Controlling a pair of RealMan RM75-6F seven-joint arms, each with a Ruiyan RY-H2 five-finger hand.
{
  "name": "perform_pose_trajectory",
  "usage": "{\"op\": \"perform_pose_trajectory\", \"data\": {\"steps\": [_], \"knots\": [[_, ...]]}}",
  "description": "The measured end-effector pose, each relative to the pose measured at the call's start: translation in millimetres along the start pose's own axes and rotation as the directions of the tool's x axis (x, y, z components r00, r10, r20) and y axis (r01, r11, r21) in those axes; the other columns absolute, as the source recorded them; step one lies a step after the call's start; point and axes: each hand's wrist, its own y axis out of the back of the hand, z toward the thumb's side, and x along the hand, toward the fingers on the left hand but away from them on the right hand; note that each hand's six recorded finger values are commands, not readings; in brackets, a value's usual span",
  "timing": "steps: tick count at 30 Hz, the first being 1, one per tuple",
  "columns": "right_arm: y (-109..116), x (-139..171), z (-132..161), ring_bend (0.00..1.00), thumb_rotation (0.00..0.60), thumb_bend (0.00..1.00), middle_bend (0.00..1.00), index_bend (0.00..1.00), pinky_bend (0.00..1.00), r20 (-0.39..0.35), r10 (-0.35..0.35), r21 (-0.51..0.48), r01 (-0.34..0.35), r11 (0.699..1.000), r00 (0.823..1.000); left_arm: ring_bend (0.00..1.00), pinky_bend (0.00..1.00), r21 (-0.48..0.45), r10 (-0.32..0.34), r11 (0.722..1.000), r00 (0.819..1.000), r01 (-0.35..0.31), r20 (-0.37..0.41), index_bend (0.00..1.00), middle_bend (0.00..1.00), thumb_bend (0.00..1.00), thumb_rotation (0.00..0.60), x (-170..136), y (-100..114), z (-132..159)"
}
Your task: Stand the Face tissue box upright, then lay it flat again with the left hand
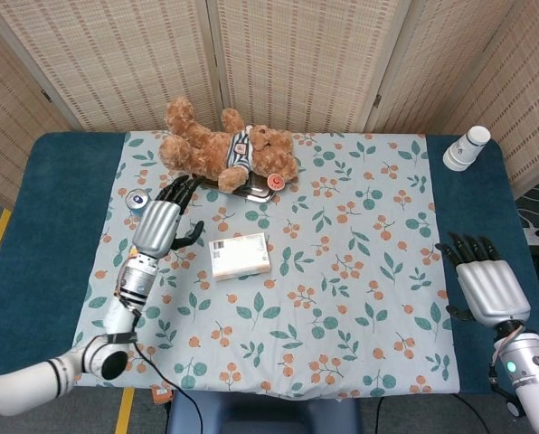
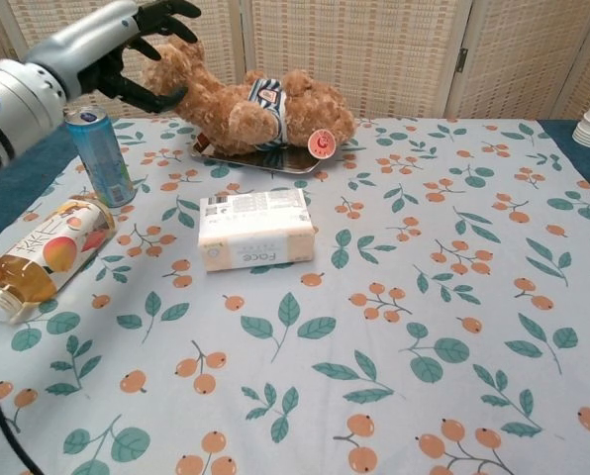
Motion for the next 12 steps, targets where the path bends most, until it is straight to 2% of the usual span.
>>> {"op": "perform_pose_trajectory", "data": {"steps": [1, 4, 8, 12], "knots": [[1.1, 0.9, 0.5, 0.0, 0.6, 0.12, 0.0, 0.14, 0.0, -0.002, -0.004, -0.002, 0.004, 1.0, 1.0, 0.05, 0.15, 0.092, -0.037, 0.995, 0.999, 0.036, 0.014, 0.16, 0.14, 0.42, 0.6, -2.7, 9.1, -3.6], [3.9, 4.4, 0.6, 0.0, 0.6, 0.12, 0.0, 0.14, 0.0, -0.005, -0.015, -0.006, 0.015, 1.0, 1.0, 0.03, 0.13, 0.257, -0.134, 0.958, 0.991, 0.125, 0.016, 0.12, 0.12, 0.42, 0.6, -13.1, 29.6, -10.6], [5.4, 7.4, 0.1, 0.0, 0.6, 0.12, 0.0, 0.14, 0.0, -0.006, -0.022, -0.006, 0.022, 1.0, 1.0, 0.03, 0.13, 0.359, -0.222, 0.907, 0.974, 0.22, -0.036, 0.09, 0.11, 0.42, 0.6, -30.8, 51.1, -19.6], [4.9, 9.3, 1.6, 0.0, 0.6, 0.12, 0.0, 0.14, 0.0, -0.012, -0.024, -0.002, 0.024, 1.0, 1.0, 0.03, 0.13, 0.379, -0.259, 0.884, 0.961, 0.275, -0.095, 0.09, 0.11, 0.41, 0.6, -46.7, 61.9, -30.0]]}}
